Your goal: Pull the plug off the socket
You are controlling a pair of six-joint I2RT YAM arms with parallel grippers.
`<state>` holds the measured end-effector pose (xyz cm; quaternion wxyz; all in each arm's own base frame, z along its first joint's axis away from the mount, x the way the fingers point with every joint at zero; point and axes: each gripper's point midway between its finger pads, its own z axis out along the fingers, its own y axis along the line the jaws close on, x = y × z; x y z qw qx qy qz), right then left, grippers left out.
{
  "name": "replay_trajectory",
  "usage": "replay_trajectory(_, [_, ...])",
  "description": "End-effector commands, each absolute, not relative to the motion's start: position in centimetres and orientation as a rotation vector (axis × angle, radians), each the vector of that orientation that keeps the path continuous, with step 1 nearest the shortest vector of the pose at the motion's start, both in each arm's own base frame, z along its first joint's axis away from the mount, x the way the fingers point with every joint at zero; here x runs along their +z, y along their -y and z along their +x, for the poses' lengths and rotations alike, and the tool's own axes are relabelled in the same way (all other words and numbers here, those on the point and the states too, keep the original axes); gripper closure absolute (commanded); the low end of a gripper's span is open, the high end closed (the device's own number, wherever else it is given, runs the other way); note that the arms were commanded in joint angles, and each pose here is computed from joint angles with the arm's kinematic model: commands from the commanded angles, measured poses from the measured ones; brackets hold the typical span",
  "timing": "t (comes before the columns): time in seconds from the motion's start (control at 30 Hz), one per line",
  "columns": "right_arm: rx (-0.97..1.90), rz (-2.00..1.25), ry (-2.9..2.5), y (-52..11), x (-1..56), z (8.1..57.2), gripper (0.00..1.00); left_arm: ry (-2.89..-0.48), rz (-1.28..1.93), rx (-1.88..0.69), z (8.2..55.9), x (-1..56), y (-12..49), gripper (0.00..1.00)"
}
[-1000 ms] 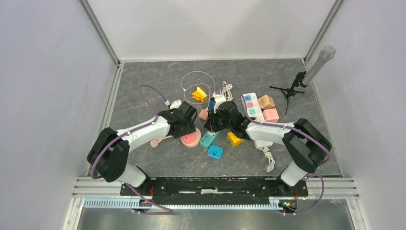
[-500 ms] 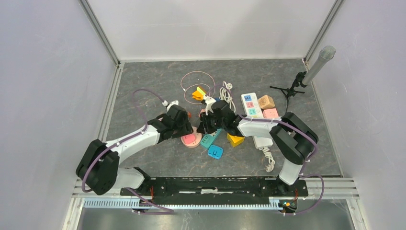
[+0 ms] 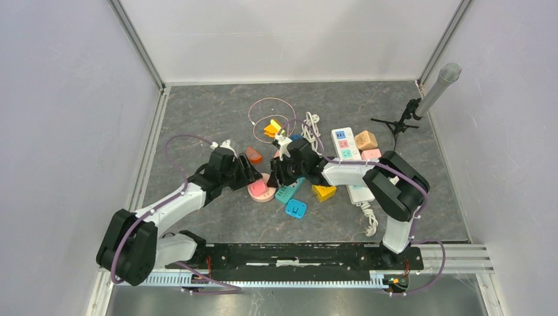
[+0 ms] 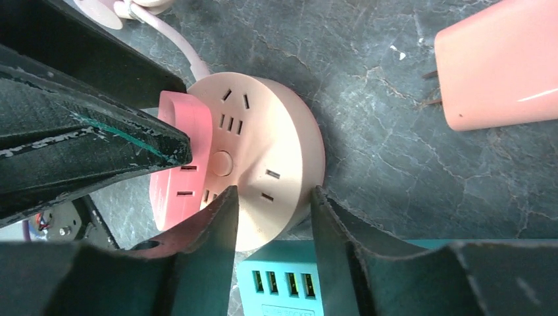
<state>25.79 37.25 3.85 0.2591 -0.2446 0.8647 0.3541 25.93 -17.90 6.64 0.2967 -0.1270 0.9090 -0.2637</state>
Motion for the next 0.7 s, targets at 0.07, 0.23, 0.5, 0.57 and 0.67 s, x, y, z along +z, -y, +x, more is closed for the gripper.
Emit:
replay_trajectory(0.07, [1.081, -0.716, -2.245, -39.0, 5.7, 25.6, 0.36, -2.25, -0.258, -0.825, 27.6, 10.7, 19.1, 0.39])
replay_trajectory(0.23, [1.187, -0.747, -2.173, -39.9, 6.9, 24.7, 0.26, -2.316, -0.297, -0.678, 27.7, 9.8, 17.4, 0.19])
replay_trajectory(0.5, [1.183, -0.748, -2.182, -40.2, 6.6, 25.0, 0.24, -2.412, -0.339, -0.558, 27.7, 9.4, 16.4, 0.06])
replay_trajectory(0.57, [1.178, -0.751, -2.187, -40.2, 6.3, 25.0, 0.24, -2.456, -0.374, -0.496, 27.6, 8.8, 15.8, 0.07])
replay_trajectory(0.67, [1.175, -0.756, -2.19, -40.3, 6.2, 25.0, 0.25, -2.543, -0.407, -0.41, 26.9, 8.0, 15.2, 0.1])
